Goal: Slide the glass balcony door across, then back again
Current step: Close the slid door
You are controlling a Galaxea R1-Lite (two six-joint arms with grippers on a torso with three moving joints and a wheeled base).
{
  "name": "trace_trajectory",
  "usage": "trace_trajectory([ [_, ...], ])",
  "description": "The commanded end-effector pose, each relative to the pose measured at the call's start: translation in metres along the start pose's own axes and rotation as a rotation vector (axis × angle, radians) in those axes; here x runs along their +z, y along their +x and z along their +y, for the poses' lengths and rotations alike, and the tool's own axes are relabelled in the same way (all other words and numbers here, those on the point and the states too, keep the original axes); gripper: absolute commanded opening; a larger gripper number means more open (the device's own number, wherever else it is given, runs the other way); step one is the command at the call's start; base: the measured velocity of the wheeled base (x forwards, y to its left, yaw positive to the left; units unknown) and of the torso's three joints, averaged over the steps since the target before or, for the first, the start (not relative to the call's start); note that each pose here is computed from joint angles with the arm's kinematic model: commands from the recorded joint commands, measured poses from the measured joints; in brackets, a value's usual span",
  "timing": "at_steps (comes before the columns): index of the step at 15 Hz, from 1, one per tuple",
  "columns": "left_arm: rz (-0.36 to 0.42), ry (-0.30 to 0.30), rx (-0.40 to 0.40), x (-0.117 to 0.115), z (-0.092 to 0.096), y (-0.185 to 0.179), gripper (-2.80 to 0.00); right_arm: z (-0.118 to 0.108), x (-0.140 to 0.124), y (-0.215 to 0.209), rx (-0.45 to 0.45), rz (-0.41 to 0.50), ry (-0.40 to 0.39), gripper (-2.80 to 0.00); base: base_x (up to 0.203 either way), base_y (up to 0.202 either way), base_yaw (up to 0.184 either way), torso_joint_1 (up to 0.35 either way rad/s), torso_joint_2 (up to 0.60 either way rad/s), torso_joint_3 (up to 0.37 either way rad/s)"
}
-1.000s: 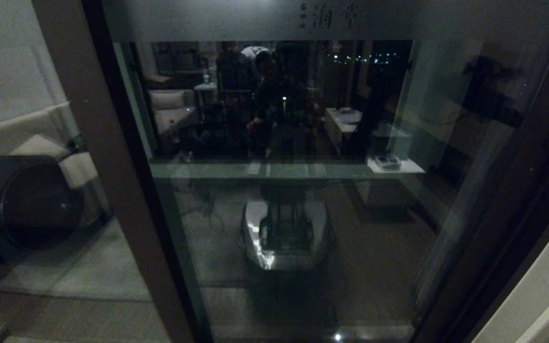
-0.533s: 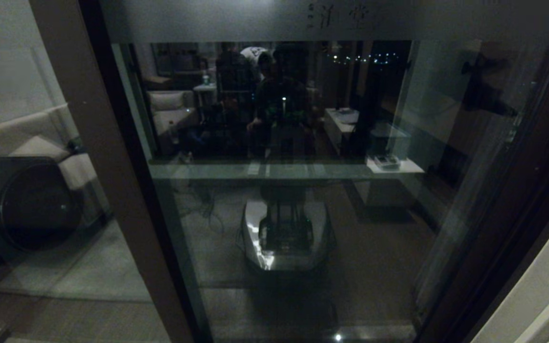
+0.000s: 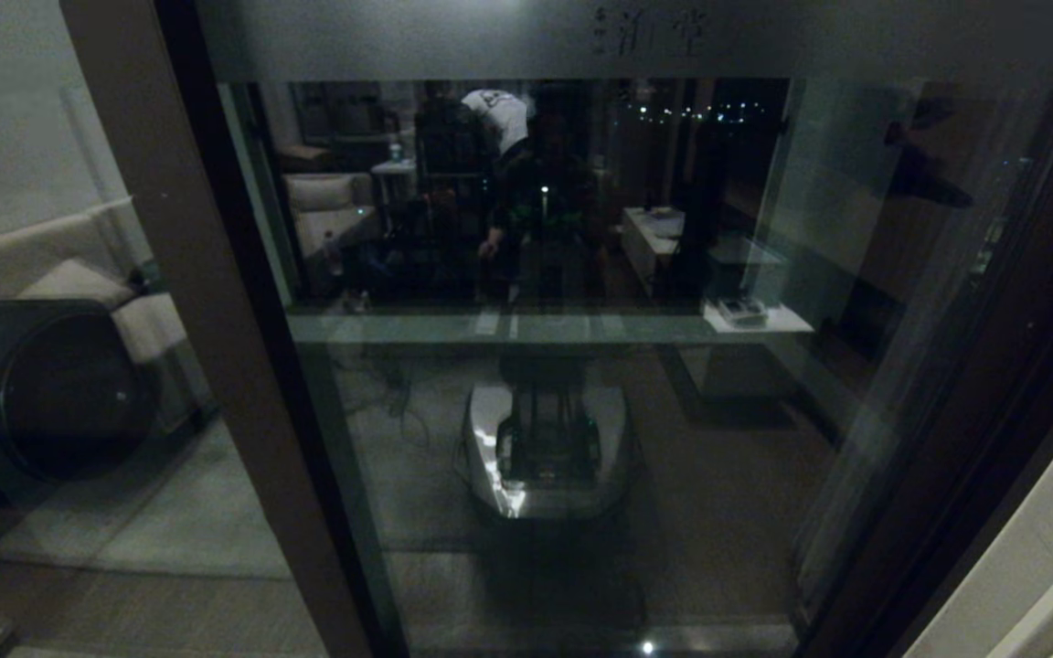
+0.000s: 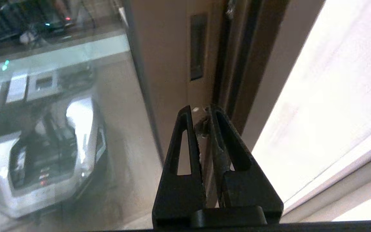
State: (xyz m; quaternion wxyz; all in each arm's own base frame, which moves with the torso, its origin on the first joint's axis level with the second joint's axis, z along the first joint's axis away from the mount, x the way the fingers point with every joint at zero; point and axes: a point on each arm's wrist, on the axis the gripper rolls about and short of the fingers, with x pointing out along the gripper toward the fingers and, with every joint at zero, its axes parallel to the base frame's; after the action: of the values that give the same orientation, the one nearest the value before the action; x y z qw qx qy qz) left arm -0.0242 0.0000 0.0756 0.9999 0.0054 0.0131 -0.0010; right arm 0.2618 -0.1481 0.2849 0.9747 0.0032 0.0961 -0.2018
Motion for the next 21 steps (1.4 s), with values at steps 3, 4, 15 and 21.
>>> trace_trajectory([
  [3,0.0,0.0,0.0,0.0,0.0,0.0,-2.8,0.003,0.013,0.023,0.008,-0.028,-0.012,-2.8,0.0,0.0,0.0,0.0,0.0,0.0],
  [4,0.0,0.0,0.0,0.0,0.0,0.0,-2.8,0.002,0.016,0.035,0.004,-0.021,-0.013,-2.8,0.0,0.0,0.0,0.0,0.0,0.0],
  [15,0.0,0.0,0.0,0.0,0.0,0.0,-2.8,0.039,-0.004,0.089,-0.008,0.135,-0.037,-2.8,0.0,0.0,0.0,0.0,0.0,0.0],
  [21,0.0,0.0,0.0,0.0,0.0,0.0,-2.8,0.039,-0.002,0.09,-0.01,0.125,-0.033,-2.8,0.0,0.0,0.0,0.0,0.0,0.0],
])
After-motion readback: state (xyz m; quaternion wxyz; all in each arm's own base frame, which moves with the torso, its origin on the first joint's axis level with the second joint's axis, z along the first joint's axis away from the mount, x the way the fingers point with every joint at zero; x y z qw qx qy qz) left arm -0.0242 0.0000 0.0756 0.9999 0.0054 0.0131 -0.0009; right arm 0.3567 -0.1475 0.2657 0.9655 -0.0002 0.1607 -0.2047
